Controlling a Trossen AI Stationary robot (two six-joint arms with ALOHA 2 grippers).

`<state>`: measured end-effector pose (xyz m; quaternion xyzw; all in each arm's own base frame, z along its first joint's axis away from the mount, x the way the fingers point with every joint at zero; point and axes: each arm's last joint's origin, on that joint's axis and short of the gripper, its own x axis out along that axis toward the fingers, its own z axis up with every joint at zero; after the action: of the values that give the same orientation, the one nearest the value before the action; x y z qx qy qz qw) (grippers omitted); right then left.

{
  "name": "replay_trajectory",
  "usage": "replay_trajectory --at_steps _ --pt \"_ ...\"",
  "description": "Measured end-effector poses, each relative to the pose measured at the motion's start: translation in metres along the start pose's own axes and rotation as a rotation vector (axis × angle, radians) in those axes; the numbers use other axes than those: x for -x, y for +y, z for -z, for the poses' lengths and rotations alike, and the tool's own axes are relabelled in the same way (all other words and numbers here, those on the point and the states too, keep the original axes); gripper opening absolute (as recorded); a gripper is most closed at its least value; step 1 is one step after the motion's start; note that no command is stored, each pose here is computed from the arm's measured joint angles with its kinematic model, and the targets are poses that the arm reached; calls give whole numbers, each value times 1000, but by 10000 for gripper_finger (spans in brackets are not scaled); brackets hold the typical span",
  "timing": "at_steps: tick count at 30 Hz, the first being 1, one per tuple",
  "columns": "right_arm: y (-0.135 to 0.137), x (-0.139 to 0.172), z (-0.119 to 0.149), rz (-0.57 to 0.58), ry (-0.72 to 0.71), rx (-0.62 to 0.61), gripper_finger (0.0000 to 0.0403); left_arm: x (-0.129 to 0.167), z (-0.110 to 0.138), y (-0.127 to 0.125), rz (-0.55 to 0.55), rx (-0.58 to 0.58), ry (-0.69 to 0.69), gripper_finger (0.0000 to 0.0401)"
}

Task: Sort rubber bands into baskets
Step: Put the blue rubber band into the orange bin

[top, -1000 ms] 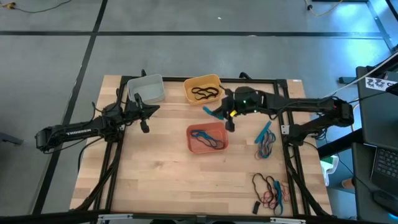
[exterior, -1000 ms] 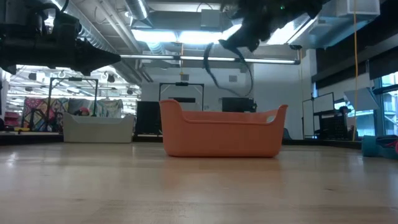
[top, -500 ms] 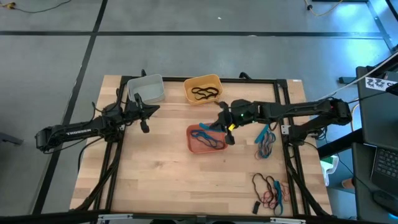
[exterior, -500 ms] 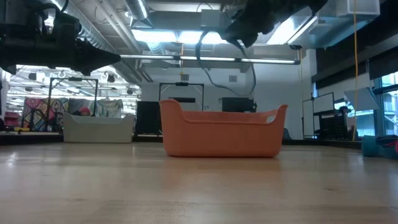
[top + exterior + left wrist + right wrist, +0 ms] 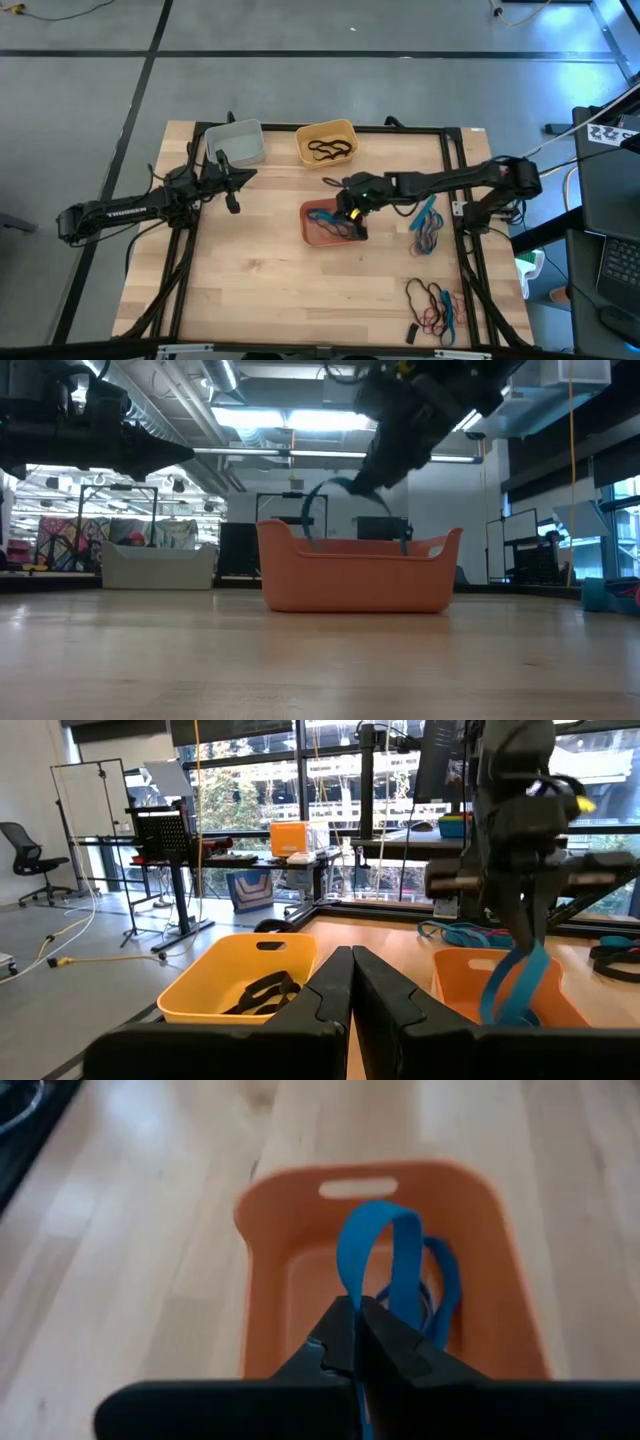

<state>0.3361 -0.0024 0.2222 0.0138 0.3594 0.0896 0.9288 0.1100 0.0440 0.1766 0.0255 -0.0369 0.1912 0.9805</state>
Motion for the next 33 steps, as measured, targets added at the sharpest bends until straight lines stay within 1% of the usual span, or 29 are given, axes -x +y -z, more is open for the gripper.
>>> replay_trajectory --at_steps 7,11,14,20,23,26,30,33 --pt "-4 -21 12 0 67 -47 20 0 0 0 0 0 0 5" --pt "-5 -26 15 2 84 -102 36 0 0 0 0 0 0 5" --pt "-5 -26 16 3 90 -122 62 0 0 0 0 0 0 5" --pt "-5 -26 15 4 90 -127 138 0 0 0 0 0 0 5" --pt "-8 -21 12 9 112 -109 169 0 0 0 0 0 1 5" --pt "-11 -10 2 29 148 -120 189 0 0 0 0 -1 1 5" --pt "-14 4 -3 55 216 -130 199 0 0 0 0 -1 0 5" --pt "-13 17 -4 80 231 -122 198 0 0 0 0 0 1 5"
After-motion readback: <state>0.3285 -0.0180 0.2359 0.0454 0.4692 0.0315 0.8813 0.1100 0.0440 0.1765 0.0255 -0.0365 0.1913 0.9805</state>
